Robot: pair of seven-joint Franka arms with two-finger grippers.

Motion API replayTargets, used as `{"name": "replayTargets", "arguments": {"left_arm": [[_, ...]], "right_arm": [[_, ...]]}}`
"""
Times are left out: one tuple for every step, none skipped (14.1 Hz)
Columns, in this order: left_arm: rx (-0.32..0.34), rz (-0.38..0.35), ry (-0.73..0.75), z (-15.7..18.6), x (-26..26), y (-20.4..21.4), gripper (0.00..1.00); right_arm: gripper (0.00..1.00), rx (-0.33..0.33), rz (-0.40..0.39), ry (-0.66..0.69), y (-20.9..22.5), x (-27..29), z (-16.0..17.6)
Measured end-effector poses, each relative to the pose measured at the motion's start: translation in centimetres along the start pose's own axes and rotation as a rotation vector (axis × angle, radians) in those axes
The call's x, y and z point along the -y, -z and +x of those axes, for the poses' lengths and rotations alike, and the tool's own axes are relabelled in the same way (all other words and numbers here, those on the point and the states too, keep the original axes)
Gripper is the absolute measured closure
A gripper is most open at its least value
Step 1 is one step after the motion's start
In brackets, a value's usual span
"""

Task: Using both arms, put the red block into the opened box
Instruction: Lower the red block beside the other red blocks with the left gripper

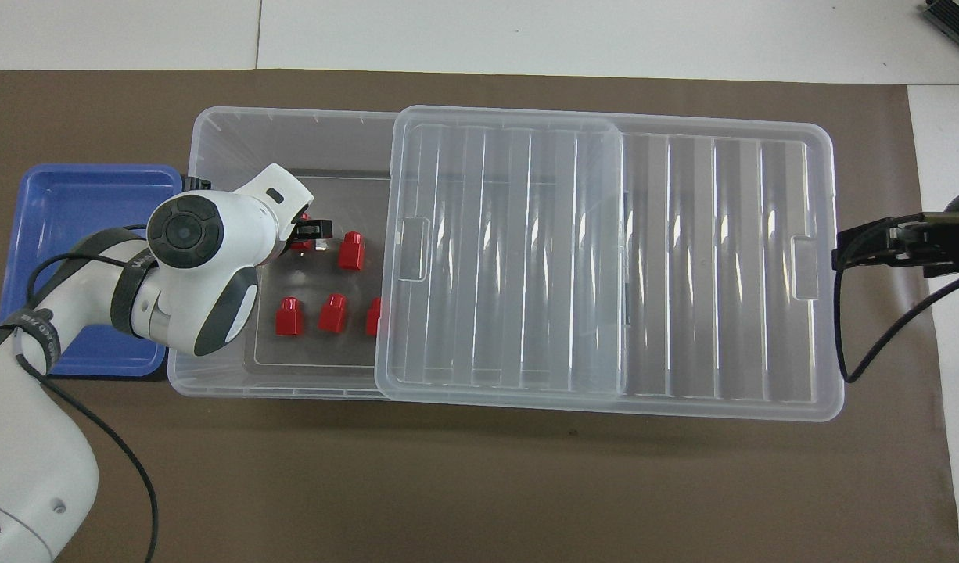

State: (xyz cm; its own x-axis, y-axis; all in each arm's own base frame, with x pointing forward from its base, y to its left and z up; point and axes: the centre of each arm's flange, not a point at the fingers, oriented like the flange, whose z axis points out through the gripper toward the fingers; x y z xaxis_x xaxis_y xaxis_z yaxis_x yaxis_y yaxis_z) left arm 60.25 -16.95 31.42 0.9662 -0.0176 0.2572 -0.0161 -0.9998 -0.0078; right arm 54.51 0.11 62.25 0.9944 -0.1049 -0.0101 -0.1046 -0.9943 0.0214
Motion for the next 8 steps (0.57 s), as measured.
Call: {"name": "replayTargets", "arguments": {"left_arm": [[-0.001,0.000,0.000,0.1,0.0,0.1,0.09],[-0.004,-0.001,0.005,0.1,0.0,0.1,0.08],[-0.005,0.000,0.013,0.2,0.0,0.2,0.08],[-0.003,0.001,0.022,0.3,-0.1,0.3,0.06],[0.006,0.006,0.025,0.5,-0.2,0.5,0.06],[0.018,0.015,0.027,0.8,-0.4,0.9,0.01],[0.026,0.022,0.027,1.2,-0.6,1.6,0.01],[0.028,0.026,0.028,1.5,-0.7,2.2,0.00]], "right_arm": [[0.00,0.000,0.000,0.000,0.0,0.0,0.0],[0.00,0.000,0.000,0.000,0.0,0.0,0.0],[0.00,0.000,0.000,0.000,0.0,0.0,0.0],[0.00,0.000,0.000,0.000,0.0,0.0,0.0],[0.00,0.000,0.000,0.000,0.0,0.0,0.0],[0.00,0.000,0.000,0.000,0.0,0.0,0.0],[0.00,0.000,0.000,0.000,0.0,0.0,0.0],[0.00,0.000,0.000,0.000,0.0,0.0,0.0]]}}
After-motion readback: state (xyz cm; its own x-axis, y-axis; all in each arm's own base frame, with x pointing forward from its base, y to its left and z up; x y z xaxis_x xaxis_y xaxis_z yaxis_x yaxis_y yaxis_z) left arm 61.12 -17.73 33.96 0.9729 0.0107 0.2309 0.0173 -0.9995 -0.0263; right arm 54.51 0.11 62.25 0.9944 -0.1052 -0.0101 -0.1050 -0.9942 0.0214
